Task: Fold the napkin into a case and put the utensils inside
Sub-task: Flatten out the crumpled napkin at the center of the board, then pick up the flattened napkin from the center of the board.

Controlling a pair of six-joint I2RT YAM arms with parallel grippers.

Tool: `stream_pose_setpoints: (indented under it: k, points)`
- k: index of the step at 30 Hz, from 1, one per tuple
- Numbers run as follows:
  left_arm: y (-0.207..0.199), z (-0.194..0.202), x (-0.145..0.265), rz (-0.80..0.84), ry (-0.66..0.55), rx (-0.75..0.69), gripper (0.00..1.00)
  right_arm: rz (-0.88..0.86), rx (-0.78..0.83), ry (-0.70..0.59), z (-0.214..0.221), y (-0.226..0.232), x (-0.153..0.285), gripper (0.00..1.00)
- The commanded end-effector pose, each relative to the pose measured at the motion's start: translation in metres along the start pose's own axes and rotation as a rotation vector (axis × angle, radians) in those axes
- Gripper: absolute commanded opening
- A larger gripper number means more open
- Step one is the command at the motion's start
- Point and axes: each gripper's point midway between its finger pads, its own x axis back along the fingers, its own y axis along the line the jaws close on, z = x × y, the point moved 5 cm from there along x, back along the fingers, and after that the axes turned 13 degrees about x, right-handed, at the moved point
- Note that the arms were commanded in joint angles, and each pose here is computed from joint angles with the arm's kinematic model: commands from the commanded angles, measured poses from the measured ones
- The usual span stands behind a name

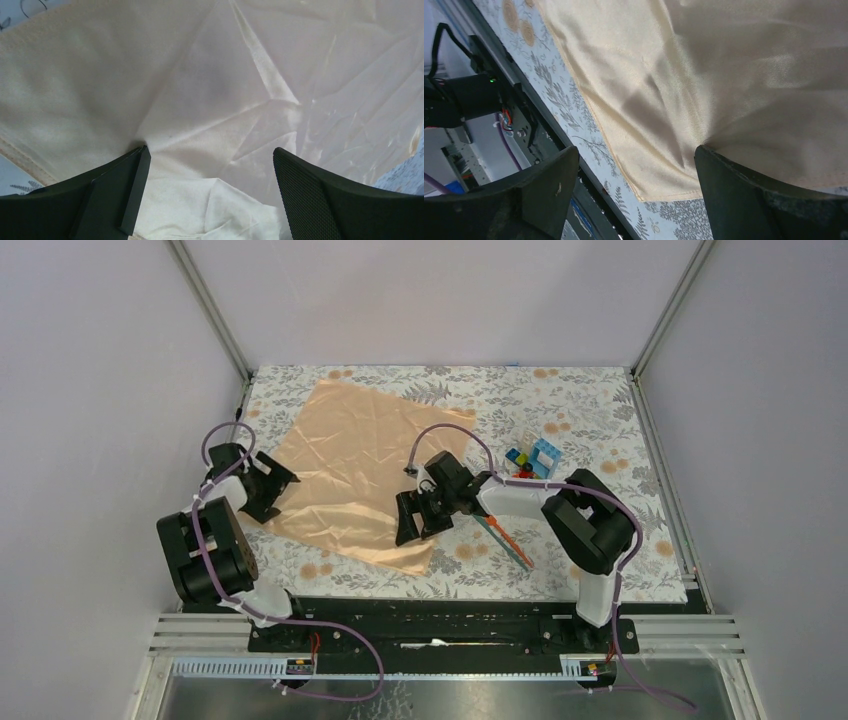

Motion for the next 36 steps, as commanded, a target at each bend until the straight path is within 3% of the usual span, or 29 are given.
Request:
stream_pose_setpoints:
  k: [1, 10, 18, 23, 26, 30, 34, 36]
  points:
    - [-0.012, 0.006, 0.015, 0.025, -0.008, -0.079, 0.99, 0.077, 0.027, 0.040, 0.002, 0.014, 0.020, 0.93]
    - [-0.014, 0.030, 0.039, 0.060, -0.018, -0.095, 0.99, 0.000, -0.018, 0.096, 0.008, 0.027, -0.001, 0.94]
    - [-0.008, 0.042, 0.060, 0.065, -0.047, -0.144, 0.99, 0.335, -0.006, 0.141, 0.029, -0.022, 0.015, 0.94]
    - [-0.018, 0.049, 0.071, 0.102, -0.084, -0.179, 0.99, 0.191, 0.154, 0.070, -0.006, 0.023, 0.035, 1.00]
    - [-0.025, 0.048, 0.076, 0.116, -0.108, -0.206, 0.99, 0.172, 0.225, 0.106, -0.019, 0.053, 0.050, 1.00]
    - [-0.034, 0.036, 0.088, 0.115, -0.185, -0.250, 0.99, 0.196, 0.433, 0.133, 0.006, 0.074, 0.060, 1.00]
    - [-0.039, 0.032, 0.100, 0.151, -0.252, -0.274, 0.99, 0.185, 0.844, 0.121, 0.048, 0.087, 0.068, 1.00]
    - [-0.038, 0.030, 0.105, 0.161, -0.284, -0.296, 0.99, 0.240, 0.888, 0.097, 0.046, 0.084, 0.075, 1.00]
